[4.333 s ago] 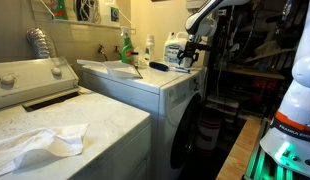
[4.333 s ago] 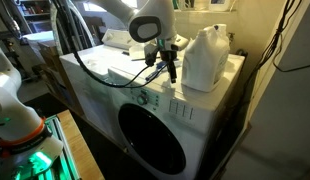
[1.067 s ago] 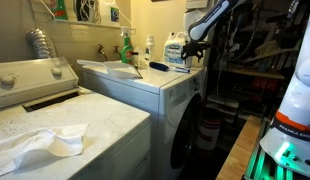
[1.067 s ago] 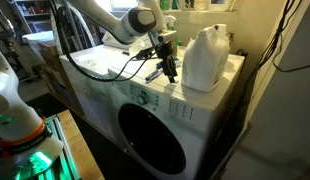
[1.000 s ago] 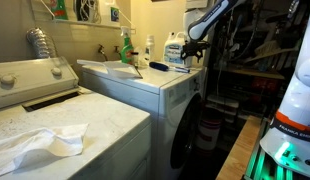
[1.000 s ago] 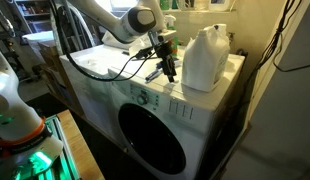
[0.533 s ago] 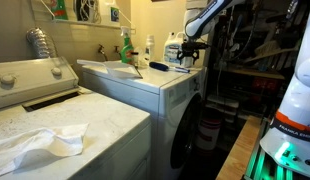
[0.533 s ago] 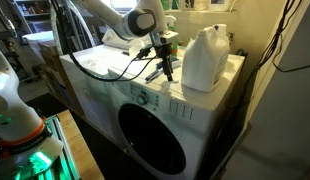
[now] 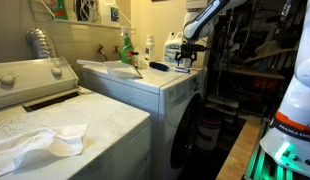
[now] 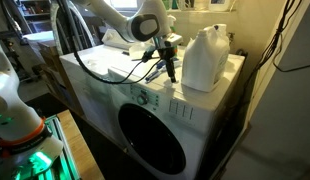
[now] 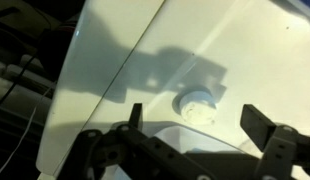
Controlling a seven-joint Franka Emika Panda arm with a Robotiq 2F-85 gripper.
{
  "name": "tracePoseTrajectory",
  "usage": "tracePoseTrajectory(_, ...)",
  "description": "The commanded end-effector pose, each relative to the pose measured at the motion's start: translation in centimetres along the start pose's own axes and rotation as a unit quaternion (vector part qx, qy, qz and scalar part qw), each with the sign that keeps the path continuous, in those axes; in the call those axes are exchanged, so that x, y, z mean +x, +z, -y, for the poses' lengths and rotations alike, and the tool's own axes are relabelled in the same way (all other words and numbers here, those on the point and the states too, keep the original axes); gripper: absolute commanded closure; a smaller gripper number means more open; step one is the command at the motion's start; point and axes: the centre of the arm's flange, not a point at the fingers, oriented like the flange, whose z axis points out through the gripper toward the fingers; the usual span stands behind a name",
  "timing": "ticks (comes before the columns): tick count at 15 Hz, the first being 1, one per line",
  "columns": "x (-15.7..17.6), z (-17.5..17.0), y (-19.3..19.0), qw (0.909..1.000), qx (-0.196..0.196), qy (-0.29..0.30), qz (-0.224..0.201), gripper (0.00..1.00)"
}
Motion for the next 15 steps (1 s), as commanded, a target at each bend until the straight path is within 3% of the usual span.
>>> tracePoseTrajectory(1,1.0,0.0,1.1,0.9999,0.008,-0.001,-0.006,0.00)
tracePoseTrajectory(5,1.1,0.4,1.8,1.0000,0.009,-0.003,-0.002,0.16)
tracePoseTrajectory(7,1.2,0.5,2.0,1.0000,0.007,-0.003,-0.003,0.40)
tracePoseTrajectory(8,1.2,0.5,2.0,1.0000,0.006,-0.003,-0.005,0.42)
tracePoseTrajectory(13,1.0,0.6,1.2,0.9999,0.006,-0.008,-0.007,0.82)
tracePoseTrajectory(15,0.7,1.0,0.2,0.9998,0.001,-0.015,-0.009,0.87)
